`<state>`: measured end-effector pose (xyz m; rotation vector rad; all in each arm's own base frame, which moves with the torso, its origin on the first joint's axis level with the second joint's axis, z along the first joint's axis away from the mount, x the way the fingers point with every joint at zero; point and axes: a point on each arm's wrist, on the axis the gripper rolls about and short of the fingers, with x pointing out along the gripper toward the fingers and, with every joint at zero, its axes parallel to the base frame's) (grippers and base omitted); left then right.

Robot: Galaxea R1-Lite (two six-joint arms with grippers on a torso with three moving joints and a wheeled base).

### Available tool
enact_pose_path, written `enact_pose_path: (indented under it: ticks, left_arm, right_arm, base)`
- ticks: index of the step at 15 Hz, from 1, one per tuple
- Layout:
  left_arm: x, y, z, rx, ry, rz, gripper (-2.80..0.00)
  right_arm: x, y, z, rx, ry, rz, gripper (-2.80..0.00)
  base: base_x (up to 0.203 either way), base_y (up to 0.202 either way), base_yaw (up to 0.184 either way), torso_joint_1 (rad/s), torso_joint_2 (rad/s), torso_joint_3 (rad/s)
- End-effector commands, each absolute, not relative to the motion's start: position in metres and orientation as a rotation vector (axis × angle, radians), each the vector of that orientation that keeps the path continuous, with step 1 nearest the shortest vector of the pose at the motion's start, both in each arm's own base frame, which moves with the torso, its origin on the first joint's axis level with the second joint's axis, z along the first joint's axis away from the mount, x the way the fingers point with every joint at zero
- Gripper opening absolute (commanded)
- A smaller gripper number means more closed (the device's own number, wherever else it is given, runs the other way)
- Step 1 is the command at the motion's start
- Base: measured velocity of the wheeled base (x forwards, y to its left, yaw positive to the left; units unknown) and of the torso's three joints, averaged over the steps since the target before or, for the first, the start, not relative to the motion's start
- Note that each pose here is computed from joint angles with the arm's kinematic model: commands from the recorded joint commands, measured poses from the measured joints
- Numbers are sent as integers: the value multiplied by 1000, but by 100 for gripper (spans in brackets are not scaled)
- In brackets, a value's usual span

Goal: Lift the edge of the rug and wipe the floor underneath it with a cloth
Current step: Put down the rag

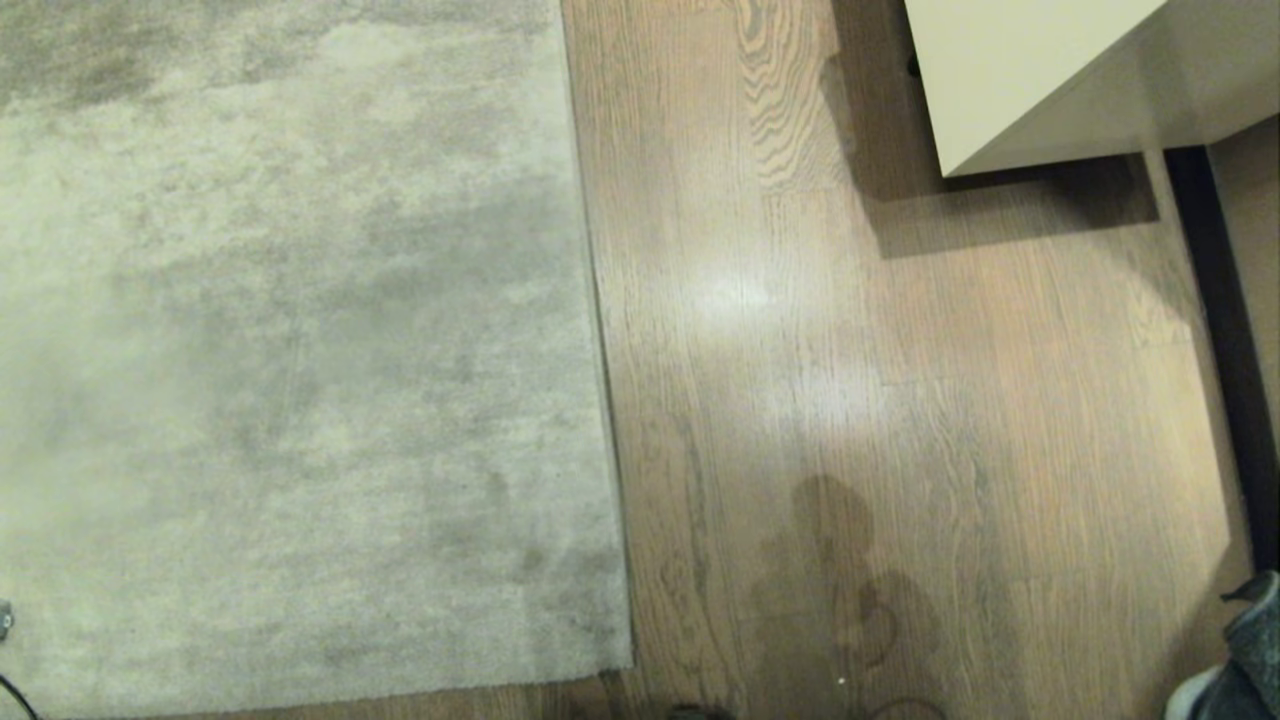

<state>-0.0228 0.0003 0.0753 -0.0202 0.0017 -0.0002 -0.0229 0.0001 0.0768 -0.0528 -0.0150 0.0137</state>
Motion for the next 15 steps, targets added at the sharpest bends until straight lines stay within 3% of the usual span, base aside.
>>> enact_pose_path:
  ticks: [1,15]
  left_arm:
    - [-23,0,75,-23,1,3,-280]
    - [-23,0,75,-31,1,6,-280]
  right_arm:
    - [-23,0,77,-54,-14,15,-280]
    - [-23,0,77,-54,-14,14,-280]
  base:
    - [0,0,0,7,2,-203]
    - [0,0,0,2,2,-195]
